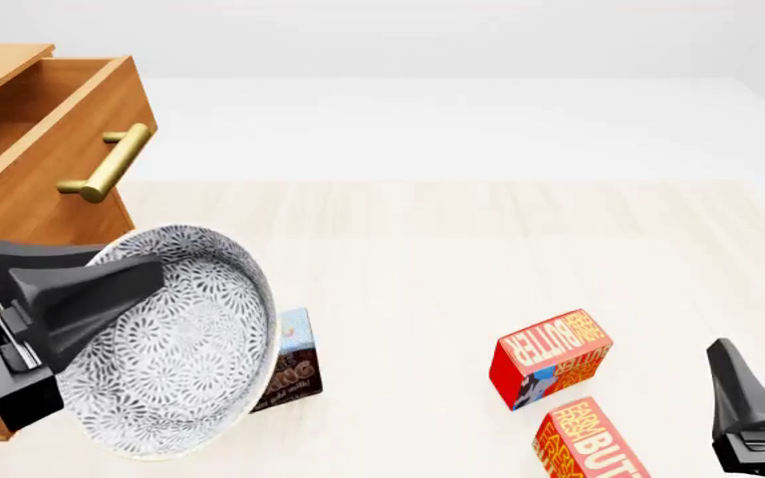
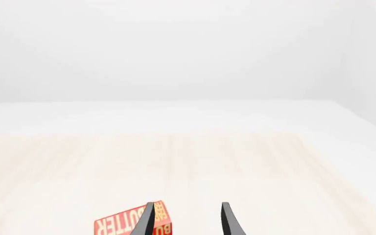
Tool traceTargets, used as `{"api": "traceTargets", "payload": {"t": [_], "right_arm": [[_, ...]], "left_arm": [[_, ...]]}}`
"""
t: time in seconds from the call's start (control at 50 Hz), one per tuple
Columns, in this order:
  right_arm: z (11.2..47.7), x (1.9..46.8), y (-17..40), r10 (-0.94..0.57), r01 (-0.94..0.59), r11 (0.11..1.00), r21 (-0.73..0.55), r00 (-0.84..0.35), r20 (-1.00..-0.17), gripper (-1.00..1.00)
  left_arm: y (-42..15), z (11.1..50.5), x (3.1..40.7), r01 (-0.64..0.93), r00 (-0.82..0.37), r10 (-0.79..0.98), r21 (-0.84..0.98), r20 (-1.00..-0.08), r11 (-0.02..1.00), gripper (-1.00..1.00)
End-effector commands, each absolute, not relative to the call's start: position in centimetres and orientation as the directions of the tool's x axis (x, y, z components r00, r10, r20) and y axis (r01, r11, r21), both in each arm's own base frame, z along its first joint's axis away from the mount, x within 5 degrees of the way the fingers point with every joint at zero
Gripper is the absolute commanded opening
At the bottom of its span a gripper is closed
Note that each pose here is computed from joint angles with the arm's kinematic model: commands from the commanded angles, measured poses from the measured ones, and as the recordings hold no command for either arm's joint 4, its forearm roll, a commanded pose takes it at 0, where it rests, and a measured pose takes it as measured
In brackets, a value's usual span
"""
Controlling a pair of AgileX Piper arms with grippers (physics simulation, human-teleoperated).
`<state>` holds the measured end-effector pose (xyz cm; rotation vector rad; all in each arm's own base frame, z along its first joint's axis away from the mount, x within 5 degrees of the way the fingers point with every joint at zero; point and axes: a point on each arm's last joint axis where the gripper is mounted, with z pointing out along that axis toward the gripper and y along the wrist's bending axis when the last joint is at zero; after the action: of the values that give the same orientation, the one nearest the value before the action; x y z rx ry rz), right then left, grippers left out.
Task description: Put the bowl in the top drawer of the cabinet.
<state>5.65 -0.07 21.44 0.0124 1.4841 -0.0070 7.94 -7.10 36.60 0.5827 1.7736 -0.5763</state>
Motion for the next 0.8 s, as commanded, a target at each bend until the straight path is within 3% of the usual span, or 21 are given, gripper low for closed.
{"api": "traceTargets", "payload": {"t": [0.02, 0.44, 0.5, 0.52, 0.8], "right_arm": [[21.5, 5.6, -0.1, 0.003, 0.01, 1.0, 0.004, 0.089, -0.996, 1.0], [21.6, 5.6, -0.1, 0.001, 0.011, 1.0, 0.002, 0.099, -0.995, 1.0], [21.6, 5.6, -0.1, 0.0, 0.012, 1.0, 0.001, 0.107, -0.994, 1.0], [21.7, 5.6, -0.1, -0.001, 0.011, 1.0, 0.0, 0.11, -0.994, 1.0], [21.7, 5.6, -0.1, -0.001, 0.011, 1.0, 0.0, 0.11, -0.994, 1.0]], "left_arm": [[-5.8, 39.0, 7.0, 0.625, -0.204, 0.074, -0.072, -0.976, 0.777, -1.0], [-4.5, 41.2, 5.9, 0.598, -0.164, 0.053, -0.057, -0.985, 0.799, -1.0], [-4.3, 41.5, 5.4, 0.618, -0.149, 0.024, -0.074, -0.989, 0.783, -1.0], [-4.3, 41.3, 5.2, 0.635, -0.096, 0.072, -0.005, -0.993, 0.773, -1.0], [-4.3, 41.3, 5.2, 0.635, -0.096, 0.072, -0.005, -0.993, 0.773, -1.0]]}}
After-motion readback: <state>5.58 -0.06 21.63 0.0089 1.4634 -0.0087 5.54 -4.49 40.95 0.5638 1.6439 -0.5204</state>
